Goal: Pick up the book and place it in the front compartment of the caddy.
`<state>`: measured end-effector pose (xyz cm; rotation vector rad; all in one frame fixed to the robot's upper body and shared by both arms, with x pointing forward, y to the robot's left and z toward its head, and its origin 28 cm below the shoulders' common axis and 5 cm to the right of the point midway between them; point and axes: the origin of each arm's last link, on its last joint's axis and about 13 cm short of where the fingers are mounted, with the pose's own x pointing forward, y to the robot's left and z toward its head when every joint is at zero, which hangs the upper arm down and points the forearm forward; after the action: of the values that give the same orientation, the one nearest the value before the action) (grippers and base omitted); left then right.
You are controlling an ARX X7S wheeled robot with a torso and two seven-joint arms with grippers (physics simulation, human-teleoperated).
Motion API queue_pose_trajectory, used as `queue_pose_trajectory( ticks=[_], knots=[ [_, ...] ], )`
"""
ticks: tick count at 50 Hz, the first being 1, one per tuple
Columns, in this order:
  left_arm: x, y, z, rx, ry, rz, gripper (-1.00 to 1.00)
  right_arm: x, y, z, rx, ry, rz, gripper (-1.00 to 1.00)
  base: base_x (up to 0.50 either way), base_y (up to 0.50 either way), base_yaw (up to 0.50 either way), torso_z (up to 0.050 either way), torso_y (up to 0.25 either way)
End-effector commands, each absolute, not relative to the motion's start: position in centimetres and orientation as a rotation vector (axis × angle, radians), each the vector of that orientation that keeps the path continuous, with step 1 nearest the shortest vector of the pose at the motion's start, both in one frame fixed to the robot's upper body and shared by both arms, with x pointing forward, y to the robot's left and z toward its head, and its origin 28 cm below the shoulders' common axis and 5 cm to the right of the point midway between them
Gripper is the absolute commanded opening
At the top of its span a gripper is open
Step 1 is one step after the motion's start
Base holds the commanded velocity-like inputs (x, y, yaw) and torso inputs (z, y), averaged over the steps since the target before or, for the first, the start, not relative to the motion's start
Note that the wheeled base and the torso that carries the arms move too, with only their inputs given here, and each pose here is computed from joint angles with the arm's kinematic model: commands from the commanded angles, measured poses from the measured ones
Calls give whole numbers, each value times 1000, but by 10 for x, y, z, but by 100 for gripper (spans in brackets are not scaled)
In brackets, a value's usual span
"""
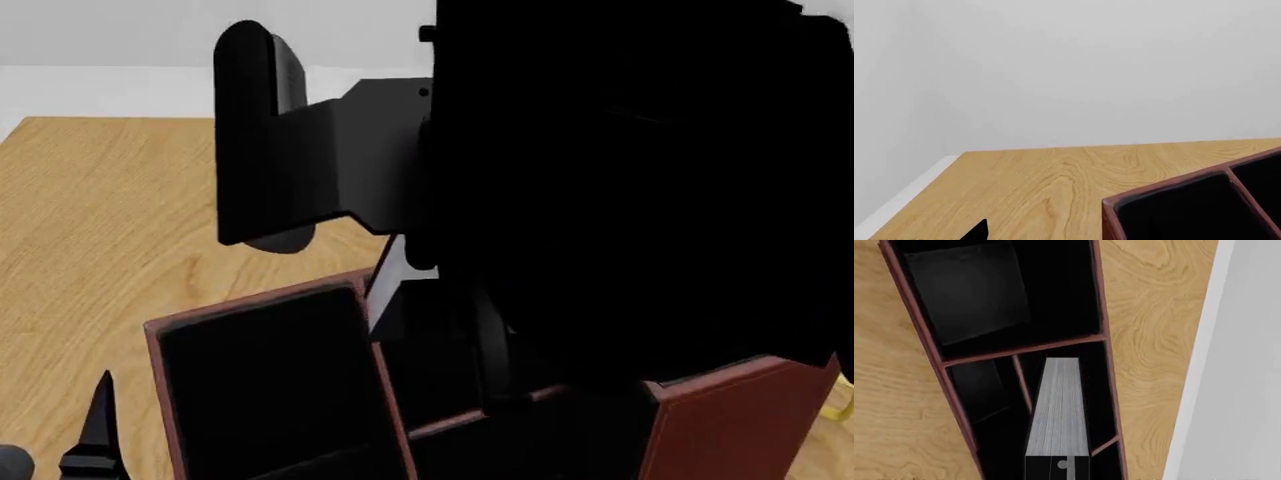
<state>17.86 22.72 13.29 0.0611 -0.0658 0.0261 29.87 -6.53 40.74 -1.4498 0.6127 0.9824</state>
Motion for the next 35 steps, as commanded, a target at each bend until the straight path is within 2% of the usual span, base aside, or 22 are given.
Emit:
queue_pose_trajectory(
  ticks=[1,35],
  knots=[
    [179,228,134,44,-82,10,100,301,-60,407,-1533,548,953,-100,0,0,0,0,0],
    [178,230,134,44,-82,19,100,318,-61,380,-1581,529,941,-100,0,0,0,0,1]
  ],
)
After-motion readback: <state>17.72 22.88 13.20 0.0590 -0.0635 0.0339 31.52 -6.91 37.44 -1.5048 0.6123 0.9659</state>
